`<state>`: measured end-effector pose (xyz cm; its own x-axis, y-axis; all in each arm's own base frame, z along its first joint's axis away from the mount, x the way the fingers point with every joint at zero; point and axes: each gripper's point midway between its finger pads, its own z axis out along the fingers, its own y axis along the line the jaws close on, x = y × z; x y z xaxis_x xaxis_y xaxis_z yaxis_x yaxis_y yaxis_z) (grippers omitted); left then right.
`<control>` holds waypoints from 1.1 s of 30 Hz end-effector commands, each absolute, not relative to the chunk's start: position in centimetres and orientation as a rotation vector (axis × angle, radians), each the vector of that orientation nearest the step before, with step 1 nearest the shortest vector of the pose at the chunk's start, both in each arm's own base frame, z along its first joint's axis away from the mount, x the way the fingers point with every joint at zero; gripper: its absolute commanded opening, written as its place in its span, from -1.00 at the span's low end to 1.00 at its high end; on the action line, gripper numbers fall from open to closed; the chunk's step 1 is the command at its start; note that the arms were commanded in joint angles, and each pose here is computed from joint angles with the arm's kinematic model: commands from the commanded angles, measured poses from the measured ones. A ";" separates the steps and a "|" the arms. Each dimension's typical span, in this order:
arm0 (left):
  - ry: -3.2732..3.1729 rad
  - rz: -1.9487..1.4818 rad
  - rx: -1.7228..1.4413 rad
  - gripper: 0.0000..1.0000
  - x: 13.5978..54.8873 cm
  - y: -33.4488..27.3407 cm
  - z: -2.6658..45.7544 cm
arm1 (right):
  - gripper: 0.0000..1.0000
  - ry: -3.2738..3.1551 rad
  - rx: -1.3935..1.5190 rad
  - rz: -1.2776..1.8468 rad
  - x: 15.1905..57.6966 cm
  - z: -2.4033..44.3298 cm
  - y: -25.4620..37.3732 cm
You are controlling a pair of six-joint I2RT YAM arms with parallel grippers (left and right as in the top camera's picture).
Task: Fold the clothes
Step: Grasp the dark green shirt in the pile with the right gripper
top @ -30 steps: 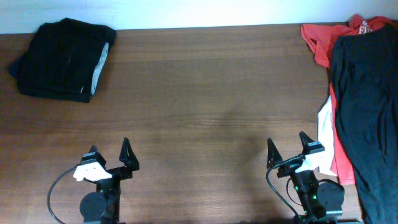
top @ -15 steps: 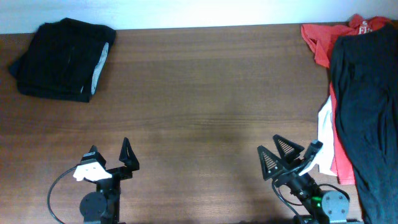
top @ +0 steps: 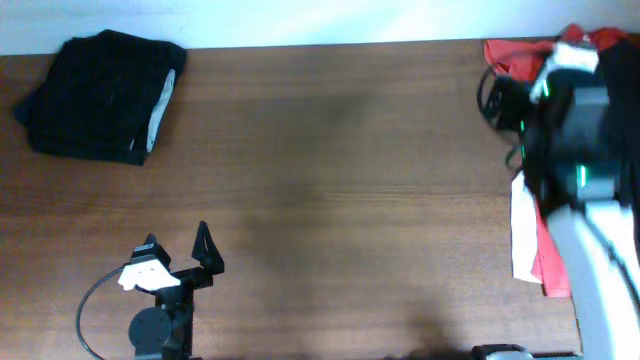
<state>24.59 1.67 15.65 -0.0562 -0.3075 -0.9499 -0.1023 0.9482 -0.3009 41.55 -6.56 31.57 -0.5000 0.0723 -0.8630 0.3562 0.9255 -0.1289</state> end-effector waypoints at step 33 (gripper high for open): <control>1.626 -0.161 -0.310 0.98 24.6 1.7 15.6 | -0.92 2.587 0.623 -0.609 50.9 5.3 -25.3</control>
<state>24.59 1.67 15.61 -0.0572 -0.3075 -0.9498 -0.1026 0.9481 -0.3008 50.66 -23.64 3.63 -0.8673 0.2559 -0.4270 0.3999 0.8690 -0.2915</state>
